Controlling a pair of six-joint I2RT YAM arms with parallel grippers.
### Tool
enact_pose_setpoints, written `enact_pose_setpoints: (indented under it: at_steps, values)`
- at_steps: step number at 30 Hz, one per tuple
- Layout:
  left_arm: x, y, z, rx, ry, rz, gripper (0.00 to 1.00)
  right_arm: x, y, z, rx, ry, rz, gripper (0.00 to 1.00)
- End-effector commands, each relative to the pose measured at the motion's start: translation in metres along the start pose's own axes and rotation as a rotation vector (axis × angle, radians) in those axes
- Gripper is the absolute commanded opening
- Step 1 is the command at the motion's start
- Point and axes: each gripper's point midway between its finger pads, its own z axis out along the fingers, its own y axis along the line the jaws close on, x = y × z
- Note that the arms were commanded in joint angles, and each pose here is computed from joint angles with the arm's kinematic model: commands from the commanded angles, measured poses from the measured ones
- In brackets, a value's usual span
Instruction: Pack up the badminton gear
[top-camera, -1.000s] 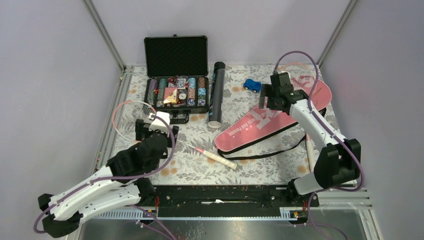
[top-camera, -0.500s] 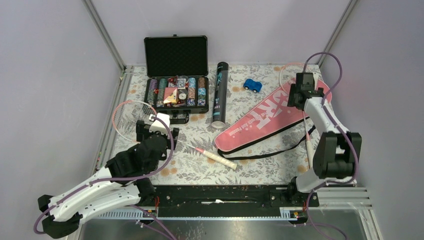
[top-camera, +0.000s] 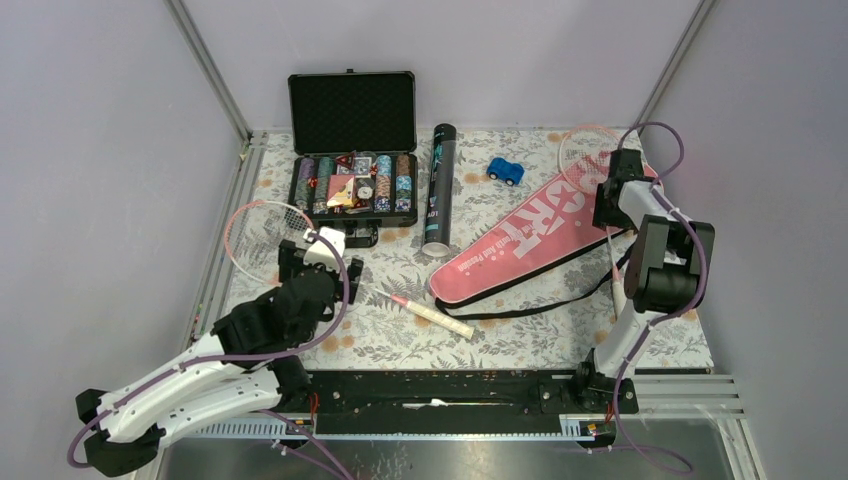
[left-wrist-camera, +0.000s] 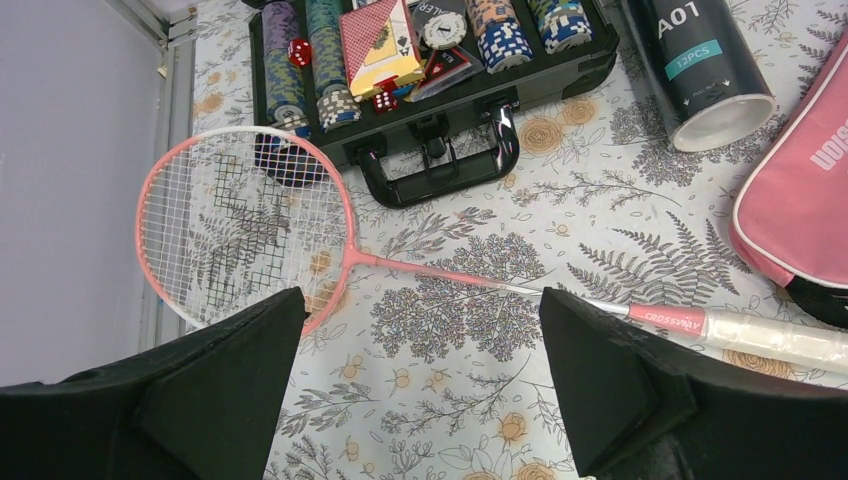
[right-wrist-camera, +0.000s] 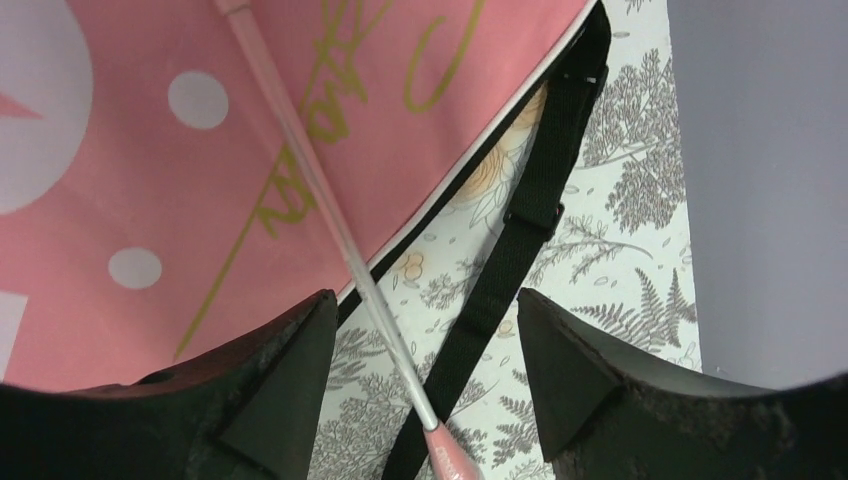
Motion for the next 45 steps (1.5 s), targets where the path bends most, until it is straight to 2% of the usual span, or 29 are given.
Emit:
enact_pose_setpoints:
  at_steps: [1, 9, 14, 19, 25, 28, 33, 38, 42, 45]
  values:
    - [-0.017, -0.008, 0.000, 0.033, -0.031, -0.016, 0.98, -0.015, 0.003, 0.003, -0.068, 0.004, -0.067, 0.73]
    - [-0.015, -0.018, 0.006, 0.053, -0.013, 0.011, 0.98, 0.002, 0.022, 0.018, -0.186, 0.113, -0.189, 0.69]
    - [-0.019, -0.024, 0.008, 0.073, -0.016, 0.019, 0.98, 0.008, 0.013, 0.022, -0.141, 0.142, -0.257, 0.51]
    - [-0.018, -0.027, 0.010, 0.079, -0.016, 0.020, 0.98, 0.006, 0.025, 0.023, -0.209, 0.134, -0.257, 0.43]
    - [-0.015, -0.030, 0.014, 0.074, 0.003, 0.034, 0.98, -0.006, 0.021, -0.001, -0.235, 0.112, -0.252, 0.16]
    - [-0.014, -0.035, 0.014, 0.095, 0.005, 0.027, 0.98, -0.022, 0.031, -0.027, -0.323, 0.055, -0.190, 0.02]
    - [-0.019, -0.039, 0.008, 0.133, 0.007, -0.016, 0.98, -0.041, 0.039, -0.073, -0.420, -0.018, -0.093, 0.00]
    - [-0.027, -0.040, -0.006, 0.181, 0.030, -0.109, 0.97, -0.031, 0.052, -0.099, -0.517, -0.022, -0.021, 0.00]
    - [-0.031, -0.057, -0.018, 0.293, 0.036, -0.237, 0.96, -0.022, 0.086, -0.126, -0.705, -0.023, 0.113, 0.00]
    - [-0.037, -0.077, -0.029, 0.418, 0.038, -0.304, 0.95, -0.021, 0.098, -0.142, -0.762, -0.039, 0.207, 0.00]
